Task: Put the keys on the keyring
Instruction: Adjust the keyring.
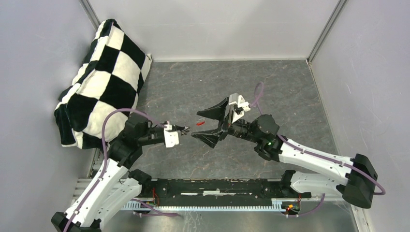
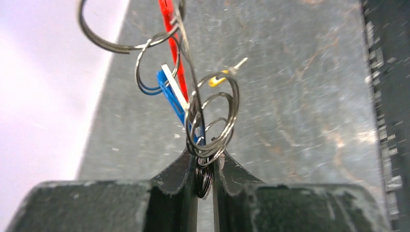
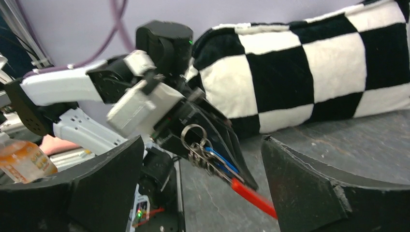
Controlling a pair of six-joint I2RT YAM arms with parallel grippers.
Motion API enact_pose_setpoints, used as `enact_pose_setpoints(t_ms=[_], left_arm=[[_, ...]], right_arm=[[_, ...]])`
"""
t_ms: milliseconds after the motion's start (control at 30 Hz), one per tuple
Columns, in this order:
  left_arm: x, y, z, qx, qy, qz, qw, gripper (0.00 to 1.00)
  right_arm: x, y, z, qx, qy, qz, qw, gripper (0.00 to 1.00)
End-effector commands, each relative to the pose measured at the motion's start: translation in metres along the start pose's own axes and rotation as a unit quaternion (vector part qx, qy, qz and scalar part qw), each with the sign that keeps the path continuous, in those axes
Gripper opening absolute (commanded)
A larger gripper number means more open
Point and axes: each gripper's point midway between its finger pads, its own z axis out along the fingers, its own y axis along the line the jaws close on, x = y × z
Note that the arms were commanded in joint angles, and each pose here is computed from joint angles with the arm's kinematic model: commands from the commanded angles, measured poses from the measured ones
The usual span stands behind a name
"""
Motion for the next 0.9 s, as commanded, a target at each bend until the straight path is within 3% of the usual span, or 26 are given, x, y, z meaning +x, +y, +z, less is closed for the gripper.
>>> enact_pose_setpoints(t_ms=[0,67,133,233,267,333,433,633,767,867], left_arm=[[-0.028,0.023,-0.017,-0.023,-0.005,0.257,0.966,0.02],[-0.032,0.018,-0.021,-0.019,-0.011,0.337,0.941,0.03],[-0.034,0.009,-0.024,-0.011,-0.022,0.427,0.904,0.07],[-0.031,-0.008,-0.026,0.002,-0.031,0.564,0.825,0.07],[-0.032,-0.012,-0.026,0.004,-0.033,0.614,0.789,0.06],[-0.027,-0.018,-0.025,0.009,-0.029,0.678,0.734,0.03],[-0.023,-0.023,-0.023,0.013,-0.025,0.739,0.673,0.02],[-0.034,-0.022,-0.019,0.001,-0.04,0.793,0.608,0.02],[-0.04,-0.017,-0.018,-0.002,-0.039,0.806,0.591,0.02],[-0.041,-0.017,-0.018,-0.004,-0.039,0.813,0.582,0.02]], right_arm=[[-0.005,-0.001,-0.013,0.022,0.061,-0.025,0.998,0.98],[-0.011,-0.006,-0.021,0.043,0.078,-0.038,0.995,0.98],[-0.018,-0.014,-0.029,0.069,0.09,-0.046,0.993,0.98],[-0.022,-0.033,-0.04,0.114,0.109,-0.038,0.987,0.98],[-0.021,-0.039,-0.042,0.126,0.116,-0.025,0.985,0.98],[-0.01,-0.051,-0.043,0.142,0.138,0.009,0.98,0.98],[0.015,-0.055,-0.044,0.139,0.167,0.076,0.973,0.98],[0.064,-0.038,-0.041,0.073,0.18,0.211,0.958,0.98],[0.082,-0.034,-0.037,0.052,0.188,0.26,0.946,0.98],[0.076,-0.026,-0.029,0.021,0.16,0.295,0.942,0.98]])
